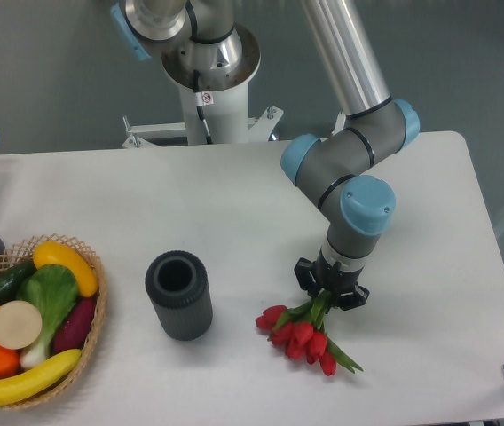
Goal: Pick up the flowers from the table
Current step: 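Close the gripper on the tulip stems, then lift the gripped red tulips up off the table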
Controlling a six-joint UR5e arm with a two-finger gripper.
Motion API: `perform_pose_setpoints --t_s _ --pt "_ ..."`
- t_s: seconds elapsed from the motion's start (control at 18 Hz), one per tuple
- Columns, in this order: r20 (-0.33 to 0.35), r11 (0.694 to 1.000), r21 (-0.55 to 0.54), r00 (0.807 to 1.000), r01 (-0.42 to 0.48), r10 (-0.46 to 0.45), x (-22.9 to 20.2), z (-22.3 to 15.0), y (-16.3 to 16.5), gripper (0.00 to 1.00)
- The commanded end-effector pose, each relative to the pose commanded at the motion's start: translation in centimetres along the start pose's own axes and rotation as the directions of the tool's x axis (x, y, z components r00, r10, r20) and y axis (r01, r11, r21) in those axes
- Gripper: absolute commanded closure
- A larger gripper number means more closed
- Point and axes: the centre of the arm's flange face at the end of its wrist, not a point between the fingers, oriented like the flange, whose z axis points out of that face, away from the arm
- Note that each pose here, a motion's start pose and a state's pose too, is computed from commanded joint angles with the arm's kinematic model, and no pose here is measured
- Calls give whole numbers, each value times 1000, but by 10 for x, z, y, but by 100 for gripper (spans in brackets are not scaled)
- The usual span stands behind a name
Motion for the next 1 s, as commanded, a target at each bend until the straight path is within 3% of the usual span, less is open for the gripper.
perform_pose_setpoints --t_s 0.67,0.83,1.0 --pt "178 995 98 984 -31 13 -3 -121 -22 66" --pt "209 984 178 978 -23 -15 -2 -161 -30 66" --pt "193 949 315 979 -3 -60 -4 -199 -34 66"
